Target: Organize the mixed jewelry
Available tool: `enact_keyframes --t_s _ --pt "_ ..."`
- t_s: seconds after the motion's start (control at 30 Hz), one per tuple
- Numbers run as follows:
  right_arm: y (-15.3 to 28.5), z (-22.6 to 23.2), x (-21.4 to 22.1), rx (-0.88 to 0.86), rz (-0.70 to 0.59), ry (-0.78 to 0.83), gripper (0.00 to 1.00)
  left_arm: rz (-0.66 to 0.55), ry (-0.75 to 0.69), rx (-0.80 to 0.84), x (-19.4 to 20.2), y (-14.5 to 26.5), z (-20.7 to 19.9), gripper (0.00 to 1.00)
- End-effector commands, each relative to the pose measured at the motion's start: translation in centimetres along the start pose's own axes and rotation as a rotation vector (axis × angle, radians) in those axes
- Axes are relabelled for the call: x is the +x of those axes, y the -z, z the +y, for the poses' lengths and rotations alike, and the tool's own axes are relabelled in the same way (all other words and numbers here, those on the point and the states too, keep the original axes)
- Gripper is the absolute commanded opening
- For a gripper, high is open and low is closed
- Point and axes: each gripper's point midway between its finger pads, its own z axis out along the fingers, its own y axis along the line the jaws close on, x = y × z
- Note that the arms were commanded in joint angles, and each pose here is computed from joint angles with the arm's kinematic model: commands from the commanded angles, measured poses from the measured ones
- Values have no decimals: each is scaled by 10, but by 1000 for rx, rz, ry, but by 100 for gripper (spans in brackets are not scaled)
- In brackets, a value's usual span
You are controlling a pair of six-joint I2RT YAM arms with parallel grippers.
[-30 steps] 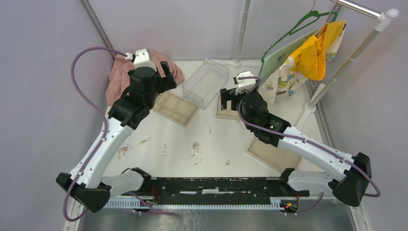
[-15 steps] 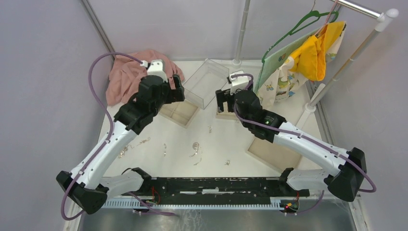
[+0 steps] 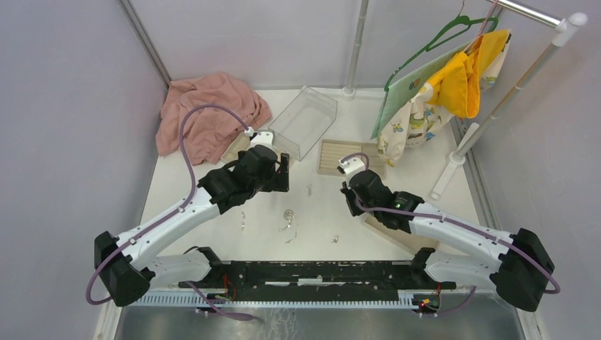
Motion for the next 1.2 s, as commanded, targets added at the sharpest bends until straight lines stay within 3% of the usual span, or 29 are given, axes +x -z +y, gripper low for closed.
enact_keyframes --t_s 0.0,0.13,0.2,0.23,0.3,0.4,0.8,0.97,1.1,1.17 --pt "9 18 -2 -105 -52 -102 3 -51 83 29 -11 16 -3 97" --pt "4 27 11 -143 -23 -173 30 -41 19 14 0 22 10 100" --pt "2 36 16 -188 -26 -218 56 -43 -3 11 5 25 16 100" --pt "1 41 17 -214 -37 -241 63 -48 -7 7 8 25 20 100" --pt "-1 47 24 -247 -40 -294 72 -74 3 12 11 29 25 100" --pt "-4 53 34 -240 -9 -346 79 -116 47 24 11 38 31 100" --pt "6 39 53 178 161 -204 81 -95 131 5 21 40 37 100" --pt "7 65 68 149 204 -198 72 -98 117 -13 20 41 40 100" --pt "4 80 79 133 240 -208 52 -97 104 -13 20 43 41 100" --pt "2 82 84 138 253 -218 49 -86 97 -8 22 42 40 100"
